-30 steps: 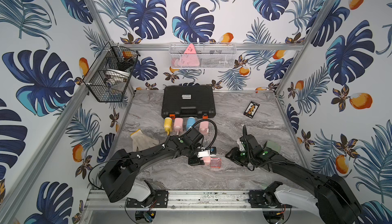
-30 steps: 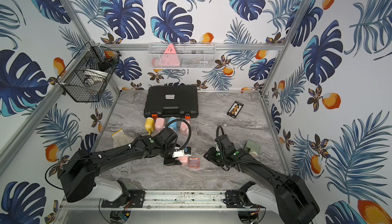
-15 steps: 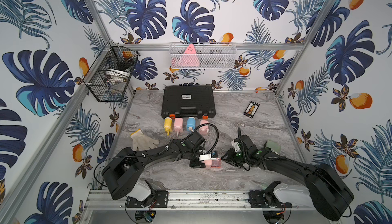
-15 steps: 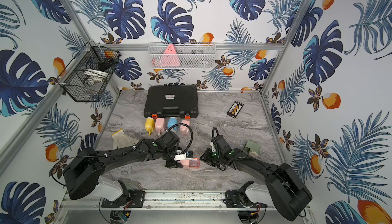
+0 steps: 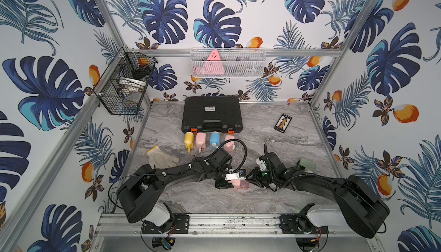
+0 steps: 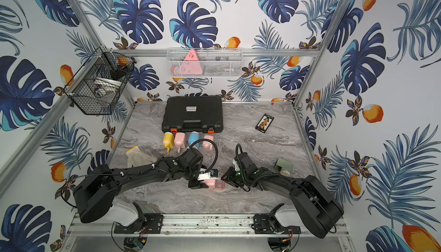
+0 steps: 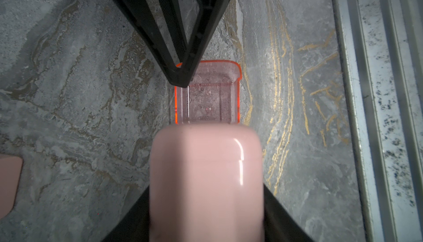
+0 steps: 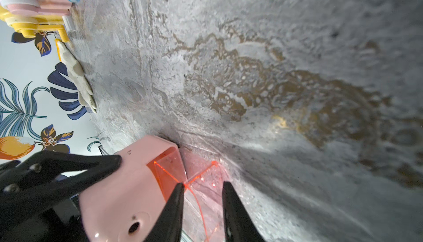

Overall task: Put the tray back into the pencil sharpener
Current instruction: Close the container of the pencil sharpener.

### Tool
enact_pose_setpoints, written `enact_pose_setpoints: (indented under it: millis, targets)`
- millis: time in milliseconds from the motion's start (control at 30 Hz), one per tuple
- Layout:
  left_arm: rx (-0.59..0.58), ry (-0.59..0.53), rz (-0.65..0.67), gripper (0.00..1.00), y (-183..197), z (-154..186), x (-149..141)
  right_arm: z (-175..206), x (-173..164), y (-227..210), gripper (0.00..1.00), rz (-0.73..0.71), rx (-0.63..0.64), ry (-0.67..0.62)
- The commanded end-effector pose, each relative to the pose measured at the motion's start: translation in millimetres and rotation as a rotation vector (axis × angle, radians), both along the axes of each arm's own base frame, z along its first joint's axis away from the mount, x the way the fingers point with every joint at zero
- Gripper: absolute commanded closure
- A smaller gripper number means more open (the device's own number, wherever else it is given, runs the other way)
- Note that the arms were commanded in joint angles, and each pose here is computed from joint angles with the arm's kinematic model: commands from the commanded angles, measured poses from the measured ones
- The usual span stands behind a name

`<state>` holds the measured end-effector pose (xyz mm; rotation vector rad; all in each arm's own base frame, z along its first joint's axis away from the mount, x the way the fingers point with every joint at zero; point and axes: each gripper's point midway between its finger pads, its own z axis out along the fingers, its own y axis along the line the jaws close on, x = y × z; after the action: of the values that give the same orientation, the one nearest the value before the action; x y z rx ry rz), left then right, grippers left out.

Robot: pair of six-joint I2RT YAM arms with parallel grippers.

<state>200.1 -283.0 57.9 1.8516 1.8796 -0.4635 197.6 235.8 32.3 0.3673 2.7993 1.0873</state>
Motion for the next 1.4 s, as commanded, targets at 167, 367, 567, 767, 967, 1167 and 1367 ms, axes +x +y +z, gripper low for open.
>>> enact_pose_setpoints:
  millis: [167, 367, 567, 767, 967, 1167, 1367]
  targets:
    - [0.056, 0.010, -0.002, 0.46, 6.7, -11.0, -3.4, 6.0, 0.6, 18.7, 0.71, -0.004, 0.100, 0.006]
    - [0.060, 0.002, 0.000, 0.46, 7.1, -11.2, -2.6, 3.4, -1.7, 21.5, 0.73, 0.012, 0.094, 0.004]
    - [0.058, 0.003, 0.009, 0.46, 6.2, -10.1, -1.3, -6.0, -4.0, 3.8, 0.75, 0.029, -0.047, -0.029]
    - [0.063, 0.005, 0.015, 0.46, 6.5, -10.5, -0.5, -7.9, -10.6, -7.8, 0.74, 0.046, -0.113, -0.034]
    - [0.063, 0.004, 0.013, 0.46, 5.9, -10.3, 0.1, -5.6, -17.7, -7.6, 0.69, 0.068, -0.123, -0.032]
    - [0.067, 0.008, 0.012, 0.47, 7.2, -10.5, -1.5, -7.9, -20.1, -9.1, 0.69, 0.063, -0.137, -0.026]
    - [0.061, 0.013, 0.005, 0.47, 6.1, -9.7, -2.6, -5.2, -17.5, 0.4, 0.72, 0.076, -0.099, -0.036]
